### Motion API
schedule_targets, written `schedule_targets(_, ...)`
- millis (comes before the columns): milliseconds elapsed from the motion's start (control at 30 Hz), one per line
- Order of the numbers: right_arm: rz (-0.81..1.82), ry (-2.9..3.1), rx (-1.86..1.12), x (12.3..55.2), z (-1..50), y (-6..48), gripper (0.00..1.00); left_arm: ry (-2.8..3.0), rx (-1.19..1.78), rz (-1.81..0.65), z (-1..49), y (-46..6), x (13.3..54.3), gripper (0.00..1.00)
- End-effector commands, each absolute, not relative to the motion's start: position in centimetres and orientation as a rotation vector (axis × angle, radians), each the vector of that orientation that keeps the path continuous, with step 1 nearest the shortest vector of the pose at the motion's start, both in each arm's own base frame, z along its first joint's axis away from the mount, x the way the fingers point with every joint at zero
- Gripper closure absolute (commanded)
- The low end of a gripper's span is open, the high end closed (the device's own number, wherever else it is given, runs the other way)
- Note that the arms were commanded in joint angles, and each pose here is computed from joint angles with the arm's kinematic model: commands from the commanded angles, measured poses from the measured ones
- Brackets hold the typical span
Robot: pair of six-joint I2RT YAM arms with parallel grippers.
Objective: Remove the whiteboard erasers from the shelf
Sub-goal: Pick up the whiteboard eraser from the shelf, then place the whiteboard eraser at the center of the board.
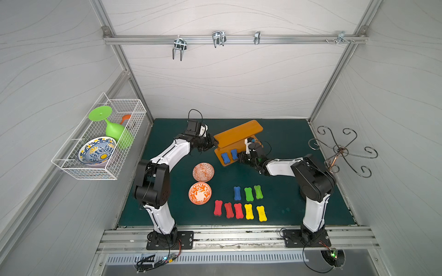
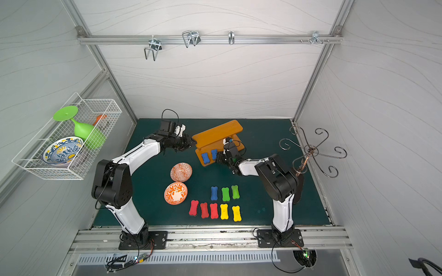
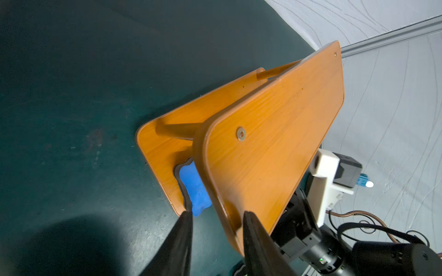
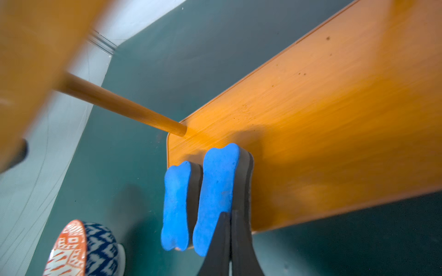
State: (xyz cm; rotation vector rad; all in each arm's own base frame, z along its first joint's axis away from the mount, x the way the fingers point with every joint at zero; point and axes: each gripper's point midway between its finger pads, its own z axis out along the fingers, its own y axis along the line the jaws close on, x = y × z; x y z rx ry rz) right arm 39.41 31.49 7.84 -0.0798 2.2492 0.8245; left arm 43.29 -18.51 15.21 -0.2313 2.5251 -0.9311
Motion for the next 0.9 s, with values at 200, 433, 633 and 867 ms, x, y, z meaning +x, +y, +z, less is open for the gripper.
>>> schedule_targets(200,0.776,2.346,-0.001,30.8,11.3,28.3,1.0,2.486,-0.303,-0.929,18.9,-17.3,40.4,0.58)
schedule_targets(433,0.76,2.493,-0.096,21.6,9.3,30.1,1.0,2.466,-0.291,-0.883,18.9,-16.1,39.0,0.57)
schedule_targets(633,0.727,2.564,-0.165,20.0,6.5,32.5,1.0,2.472,-0.278,-0.873,18.7,-16.0,38.9,0.57)
schedule_targets(867,0.725,2.591,-0.244,19.7,6.1,33.7,1.0,2.471,-0.29,-0.874,18.5,-15.5,39.2,0.57)
